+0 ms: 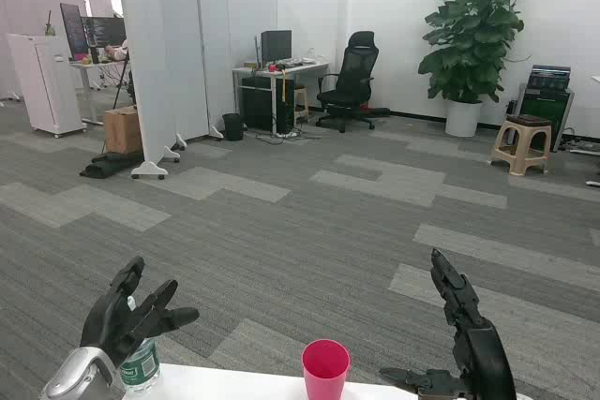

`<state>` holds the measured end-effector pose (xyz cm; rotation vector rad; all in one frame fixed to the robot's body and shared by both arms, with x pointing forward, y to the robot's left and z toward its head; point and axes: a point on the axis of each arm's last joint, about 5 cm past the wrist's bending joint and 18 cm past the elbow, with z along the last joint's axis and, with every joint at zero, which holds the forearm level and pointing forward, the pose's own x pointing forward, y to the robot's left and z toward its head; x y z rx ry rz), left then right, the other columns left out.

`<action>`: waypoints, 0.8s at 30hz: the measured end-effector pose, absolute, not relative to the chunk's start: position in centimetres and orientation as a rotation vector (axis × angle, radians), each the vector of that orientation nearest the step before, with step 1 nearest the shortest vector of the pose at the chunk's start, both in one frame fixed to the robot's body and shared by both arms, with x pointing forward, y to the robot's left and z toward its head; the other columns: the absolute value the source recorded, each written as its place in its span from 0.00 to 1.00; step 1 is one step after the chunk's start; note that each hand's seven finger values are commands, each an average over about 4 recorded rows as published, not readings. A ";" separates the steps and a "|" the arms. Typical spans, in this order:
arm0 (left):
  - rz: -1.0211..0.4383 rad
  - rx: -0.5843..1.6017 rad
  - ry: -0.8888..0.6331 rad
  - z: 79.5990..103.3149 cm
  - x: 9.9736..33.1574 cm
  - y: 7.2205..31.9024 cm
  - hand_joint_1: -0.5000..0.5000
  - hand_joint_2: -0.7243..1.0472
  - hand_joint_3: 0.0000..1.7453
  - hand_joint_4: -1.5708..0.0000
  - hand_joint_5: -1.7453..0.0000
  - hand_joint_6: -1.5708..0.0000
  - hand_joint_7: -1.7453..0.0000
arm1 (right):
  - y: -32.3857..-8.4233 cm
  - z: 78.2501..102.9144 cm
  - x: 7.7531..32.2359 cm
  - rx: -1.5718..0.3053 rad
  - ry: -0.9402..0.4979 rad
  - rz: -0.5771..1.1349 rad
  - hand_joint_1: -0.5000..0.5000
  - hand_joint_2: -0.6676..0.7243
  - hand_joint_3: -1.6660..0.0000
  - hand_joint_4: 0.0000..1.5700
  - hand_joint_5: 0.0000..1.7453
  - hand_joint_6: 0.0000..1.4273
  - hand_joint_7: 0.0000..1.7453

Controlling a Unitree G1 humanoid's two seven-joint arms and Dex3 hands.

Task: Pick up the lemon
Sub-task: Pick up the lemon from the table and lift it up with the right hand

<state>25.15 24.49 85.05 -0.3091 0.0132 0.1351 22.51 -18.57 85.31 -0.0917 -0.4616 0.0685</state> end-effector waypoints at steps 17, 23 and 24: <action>0.161 -0.323 0.017 84.6 24.5 24.8 1.00 0.95 0.04 0.98 1.00 1.00 1.00 | -18.4 85.2 22.6 -0.093 -0.451 0.072 0.29 0.45 0.86 0.00 0.17 0.00 0.00; 0.161 -0.323 0.017 84.6 24.5 24.8 1.00 0.95 0.05 0.98 1.00 1.00 1.00 | -18.4 85.2 22.5 -0.093 -0.451 0.072 0.29 0.45 0.86 0.00 0.17 0.00 0.00; 0.161 -0.323 0.017 84.6 24.5 24.8 1.00 0.95 0.05 0.98 1.00 1.00 1.00 | -18.4 85.2 22.5 -0.093 -0.451 0.072 0.29 0.45 0.86 0.00 0.17 0.00 0.00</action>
